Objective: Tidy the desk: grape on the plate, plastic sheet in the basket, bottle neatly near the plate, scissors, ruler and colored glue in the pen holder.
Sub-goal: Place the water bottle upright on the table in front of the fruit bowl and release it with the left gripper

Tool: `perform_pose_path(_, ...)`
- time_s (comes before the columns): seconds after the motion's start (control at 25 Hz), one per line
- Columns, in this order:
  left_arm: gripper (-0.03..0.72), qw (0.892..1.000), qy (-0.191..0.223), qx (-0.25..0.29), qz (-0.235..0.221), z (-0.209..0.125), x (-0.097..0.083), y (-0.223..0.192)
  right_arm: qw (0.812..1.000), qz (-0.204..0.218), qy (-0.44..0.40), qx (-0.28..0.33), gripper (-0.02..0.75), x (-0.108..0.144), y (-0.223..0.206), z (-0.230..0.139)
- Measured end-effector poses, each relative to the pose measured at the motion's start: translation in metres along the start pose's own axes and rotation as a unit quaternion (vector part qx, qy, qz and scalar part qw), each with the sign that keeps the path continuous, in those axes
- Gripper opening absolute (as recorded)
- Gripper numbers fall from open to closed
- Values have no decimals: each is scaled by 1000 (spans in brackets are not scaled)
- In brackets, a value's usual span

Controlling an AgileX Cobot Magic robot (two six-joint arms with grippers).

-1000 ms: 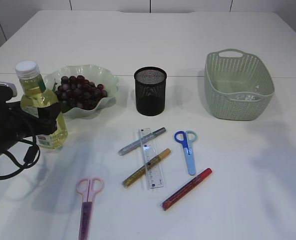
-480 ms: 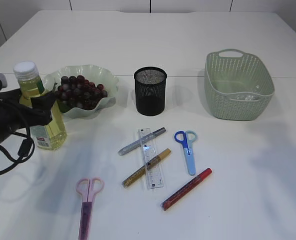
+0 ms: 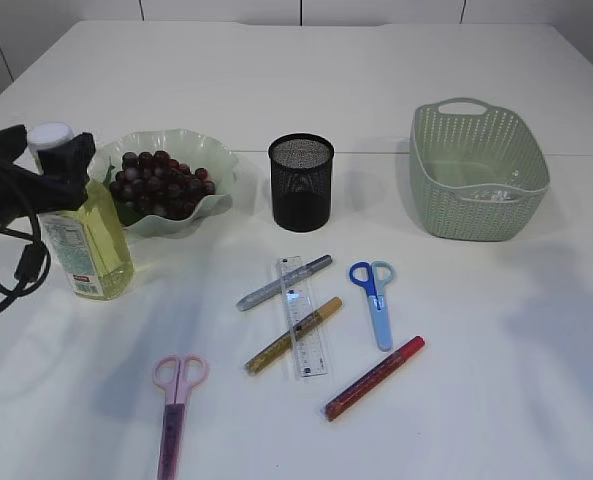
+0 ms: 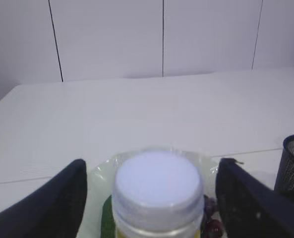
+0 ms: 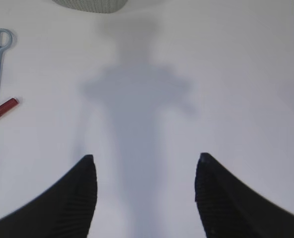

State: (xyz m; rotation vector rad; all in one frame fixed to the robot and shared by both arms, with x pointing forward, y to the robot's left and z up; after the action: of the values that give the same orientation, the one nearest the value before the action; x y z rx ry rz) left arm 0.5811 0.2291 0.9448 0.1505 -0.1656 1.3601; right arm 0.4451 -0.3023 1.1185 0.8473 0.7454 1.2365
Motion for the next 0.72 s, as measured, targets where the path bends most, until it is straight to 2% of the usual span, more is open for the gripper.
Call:
perform_pose_path(0.36,580,999,4,-50,18,39,10,9,1000,1,0,0,490,0,0,0)
perform_pose_path(0.6,540,999,6,-35,15,61,15,21,1000,1,-1,0,490,0,0,0)
perform_pose_path(0.72,533,1000,8,-12,10,69,17,29,1000,5,-2,1,490,1,0,0)
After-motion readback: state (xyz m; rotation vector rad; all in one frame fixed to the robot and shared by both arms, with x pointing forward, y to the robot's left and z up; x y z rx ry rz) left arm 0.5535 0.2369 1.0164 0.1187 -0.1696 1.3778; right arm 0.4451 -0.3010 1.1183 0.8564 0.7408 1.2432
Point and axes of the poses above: a point on each arm's last joint axis where the gripper is mounted, y pointing back along that axis away from the gripper, x along the wrist's bending axis when the last joint is at zero, z = x × y, the point moved 4 cm from there along -y, pointing out along that axis toward the gripper, and after that the axes turned 12 degrees about -y, right-handed, at the moved point
